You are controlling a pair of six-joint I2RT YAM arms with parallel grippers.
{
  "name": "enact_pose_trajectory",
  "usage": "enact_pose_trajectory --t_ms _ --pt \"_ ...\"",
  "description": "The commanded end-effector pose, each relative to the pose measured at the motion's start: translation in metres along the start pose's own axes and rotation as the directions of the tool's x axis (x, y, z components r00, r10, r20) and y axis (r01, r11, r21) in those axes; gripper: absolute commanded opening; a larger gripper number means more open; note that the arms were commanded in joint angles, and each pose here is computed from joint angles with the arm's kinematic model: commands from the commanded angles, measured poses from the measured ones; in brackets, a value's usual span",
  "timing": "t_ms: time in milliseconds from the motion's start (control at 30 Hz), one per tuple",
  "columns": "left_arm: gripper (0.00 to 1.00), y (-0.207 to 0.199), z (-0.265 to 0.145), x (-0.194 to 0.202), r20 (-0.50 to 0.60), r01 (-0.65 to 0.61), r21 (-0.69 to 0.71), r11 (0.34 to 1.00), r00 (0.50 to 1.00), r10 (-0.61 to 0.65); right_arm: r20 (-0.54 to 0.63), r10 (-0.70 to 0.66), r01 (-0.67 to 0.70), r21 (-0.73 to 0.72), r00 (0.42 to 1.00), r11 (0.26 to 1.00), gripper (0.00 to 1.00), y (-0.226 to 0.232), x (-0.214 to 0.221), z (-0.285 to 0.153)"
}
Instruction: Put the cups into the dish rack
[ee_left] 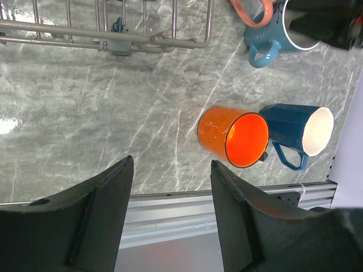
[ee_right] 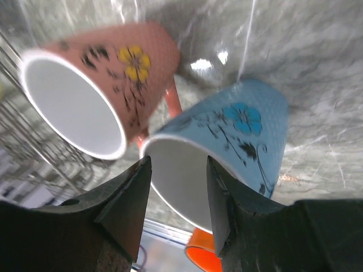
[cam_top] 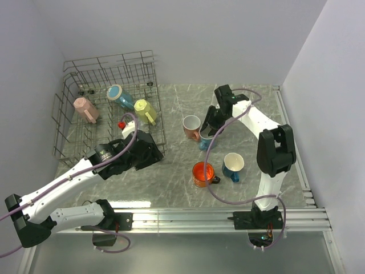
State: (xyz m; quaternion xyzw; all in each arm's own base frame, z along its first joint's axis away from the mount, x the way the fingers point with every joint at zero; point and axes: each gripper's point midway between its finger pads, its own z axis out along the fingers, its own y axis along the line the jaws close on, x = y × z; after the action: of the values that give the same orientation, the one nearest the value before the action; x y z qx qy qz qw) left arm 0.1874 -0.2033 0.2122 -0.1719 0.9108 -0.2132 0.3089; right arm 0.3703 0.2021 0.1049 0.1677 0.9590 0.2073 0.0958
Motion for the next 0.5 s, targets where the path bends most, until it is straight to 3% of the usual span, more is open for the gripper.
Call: enact_pose_trajectory --t_ms 0,467 --pt "0.62 -0.011 0.001 -0.002 0.007 0.010 0.035 0.999 1.000 -0.010 0.047 -0.067 0.068 -0.010 0.997 0.998 0.51 0.003 0.014 -0.021" --pt "0.60 -0.041 0.026 0.008 -0.031 -0.034 0.048 0.998 0.999 0.035 0.232 -0.224 0.223 0.032 0.946 0.974 0.51 0.017 -0.006 -0.102"
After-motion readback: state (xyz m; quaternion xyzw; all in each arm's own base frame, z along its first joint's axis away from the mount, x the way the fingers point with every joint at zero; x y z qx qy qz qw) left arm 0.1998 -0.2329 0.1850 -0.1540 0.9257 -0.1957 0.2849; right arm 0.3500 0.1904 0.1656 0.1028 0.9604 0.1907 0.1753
